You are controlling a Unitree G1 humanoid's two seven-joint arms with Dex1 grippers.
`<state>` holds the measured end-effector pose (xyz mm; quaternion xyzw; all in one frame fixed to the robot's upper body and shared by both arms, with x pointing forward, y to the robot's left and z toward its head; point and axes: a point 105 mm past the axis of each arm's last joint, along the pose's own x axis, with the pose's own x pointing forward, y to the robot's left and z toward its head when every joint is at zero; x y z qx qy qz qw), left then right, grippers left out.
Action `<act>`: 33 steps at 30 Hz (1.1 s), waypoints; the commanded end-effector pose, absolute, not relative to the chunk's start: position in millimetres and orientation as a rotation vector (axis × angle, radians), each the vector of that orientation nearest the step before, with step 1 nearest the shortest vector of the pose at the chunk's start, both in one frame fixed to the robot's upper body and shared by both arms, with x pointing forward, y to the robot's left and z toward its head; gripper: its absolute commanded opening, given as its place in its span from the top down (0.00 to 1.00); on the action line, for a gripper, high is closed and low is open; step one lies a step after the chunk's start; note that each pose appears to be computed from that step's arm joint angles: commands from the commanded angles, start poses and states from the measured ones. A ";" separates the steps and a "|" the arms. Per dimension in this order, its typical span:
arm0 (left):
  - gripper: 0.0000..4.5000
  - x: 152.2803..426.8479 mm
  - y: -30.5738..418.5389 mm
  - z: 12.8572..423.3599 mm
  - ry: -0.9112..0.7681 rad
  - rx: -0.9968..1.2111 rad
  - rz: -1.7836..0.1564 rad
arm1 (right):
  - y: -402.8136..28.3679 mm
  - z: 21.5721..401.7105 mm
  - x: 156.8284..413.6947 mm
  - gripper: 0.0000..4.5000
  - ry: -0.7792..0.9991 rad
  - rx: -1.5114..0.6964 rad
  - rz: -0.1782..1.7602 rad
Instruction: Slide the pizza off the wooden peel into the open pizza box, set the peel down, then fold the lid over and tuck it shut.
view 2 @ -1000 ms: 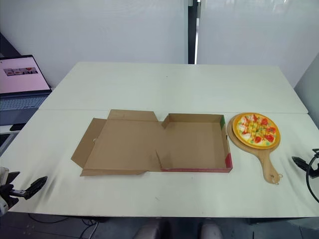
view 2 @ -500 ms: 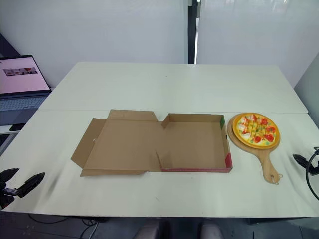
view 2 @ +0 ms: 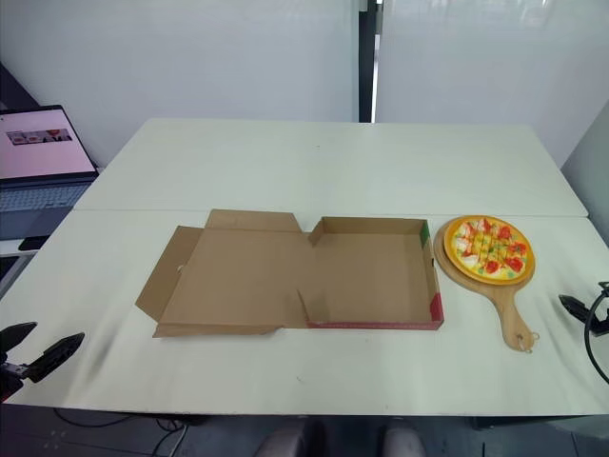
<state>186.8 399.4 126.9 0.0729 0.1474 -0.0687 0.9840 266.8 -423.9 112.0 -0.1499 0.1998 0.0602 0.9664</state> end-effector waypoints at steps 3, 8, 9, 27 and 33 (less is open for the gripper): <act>0.00 207.3 354.2 165.6 0.241 0.248 -0.381 | -431.2 135.9 268.4 0.01 0.333 -0.335 0.096; 0.00 230.1 302.2 189.7 0.201 0.270 -0.620 | -428.3 136.6 261.5 0.01 0.345 -0.325 0.127; 0.00 234.2 284.5 193.9 0.193 0.269 -0.695 | -426.4 136.7 259.2 0.01 0.346 -0.321 0.136; 0.00 246.6 125.2 252.2 0.078 0.265 -1.540 | -339.5 135.1 209.1 0.01 0.322 -0.244 0.259; 0.00 247.3 114.2 257.6 0.067 0.298 -1.611 | -314.9 131.9 223.1 0.01 0.324 -0.304 0.215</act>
